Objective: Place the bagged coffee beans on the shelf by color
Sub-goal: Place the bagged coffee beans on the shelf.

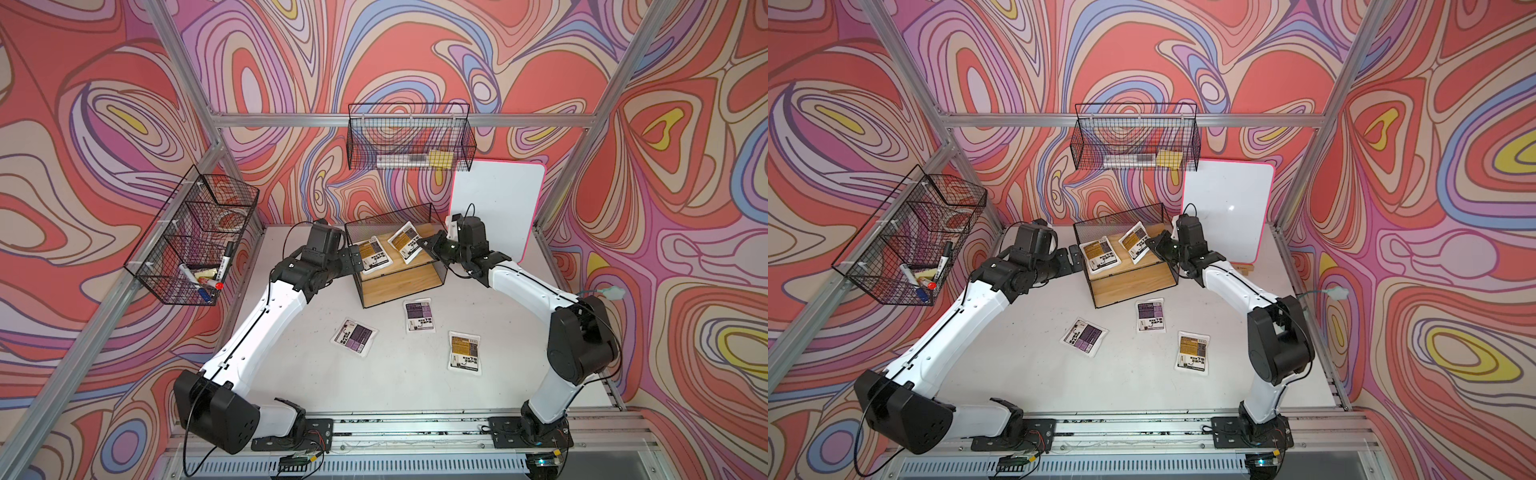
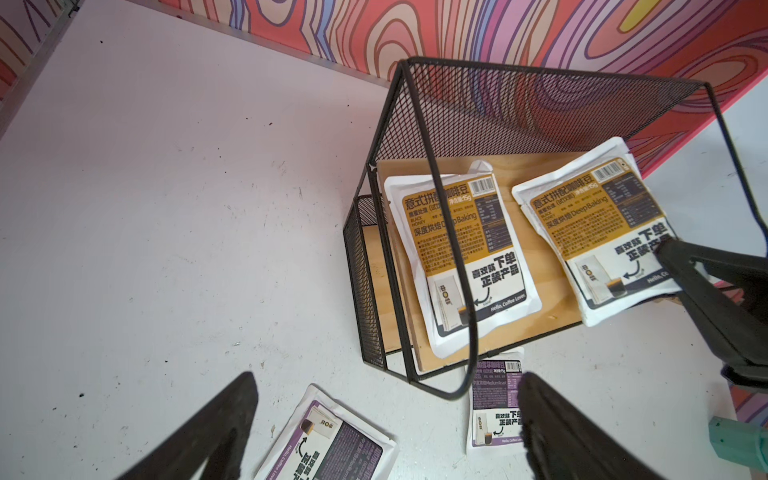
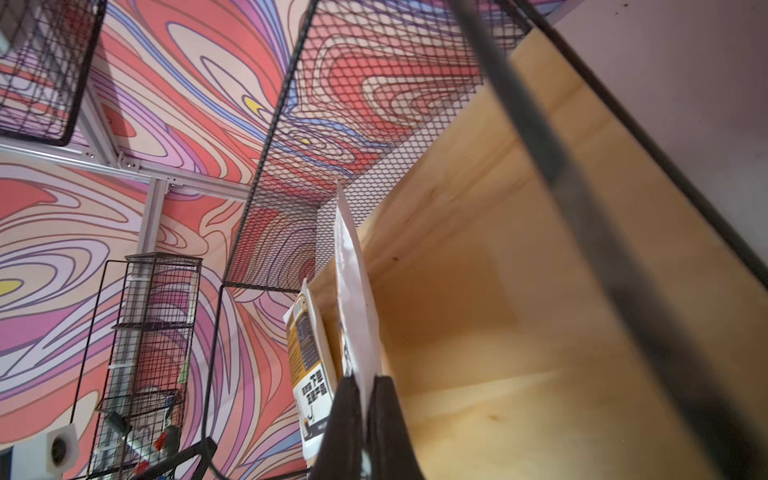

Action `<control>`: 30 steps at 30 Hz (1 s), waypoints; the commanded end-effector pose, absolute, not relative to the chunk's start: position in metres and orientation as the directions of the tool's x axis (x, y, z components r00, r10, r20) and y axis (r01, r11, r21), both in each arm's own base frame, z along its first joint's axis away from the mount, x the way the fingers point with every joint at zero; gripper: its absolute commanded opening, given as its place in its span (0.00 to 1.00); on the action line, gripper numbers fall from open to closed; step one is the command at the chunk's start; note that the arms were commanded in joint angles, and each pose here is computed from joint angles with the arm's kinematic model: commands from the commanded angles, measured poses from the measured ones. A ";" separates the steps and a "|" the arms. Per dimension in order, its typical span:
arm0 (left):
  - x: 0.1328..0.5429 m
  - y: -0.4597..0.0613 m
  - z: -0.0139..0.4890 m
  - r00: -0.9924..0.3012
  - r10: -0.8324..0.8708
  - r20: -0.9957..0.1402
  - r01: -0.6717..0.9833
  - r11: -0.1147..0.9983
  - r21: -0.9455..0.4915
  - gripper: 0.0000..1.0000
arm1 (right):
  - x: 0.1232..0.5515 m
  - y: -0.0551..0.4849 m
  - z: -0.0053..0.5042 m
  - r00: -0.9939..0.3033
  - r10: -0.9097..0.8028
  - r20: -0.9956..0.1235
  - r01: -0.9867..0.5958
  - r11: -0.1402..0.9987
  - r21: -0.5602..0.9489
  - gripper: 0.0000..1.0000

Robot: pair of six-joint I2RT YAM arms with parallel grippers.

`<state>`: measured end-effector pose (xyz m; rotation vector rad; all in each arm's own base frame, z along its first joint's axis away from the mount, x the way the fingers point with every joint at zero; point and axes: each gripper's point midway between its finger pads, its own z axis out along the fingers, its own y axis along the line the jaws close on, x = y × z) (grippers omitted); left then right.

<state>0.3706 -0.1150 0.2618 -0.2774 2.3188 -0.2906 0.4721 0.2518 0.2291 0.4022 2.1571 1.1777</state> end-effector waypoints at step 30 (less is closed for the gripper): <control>0.356 -0.111 0.238 -0.701 -0.339 -0.628 -0.150 0.930 -0.334 0.99 | 0.484 0.282 0.207 -0.768 0.545 -0.336 -0.014 0.511 0.860 0.00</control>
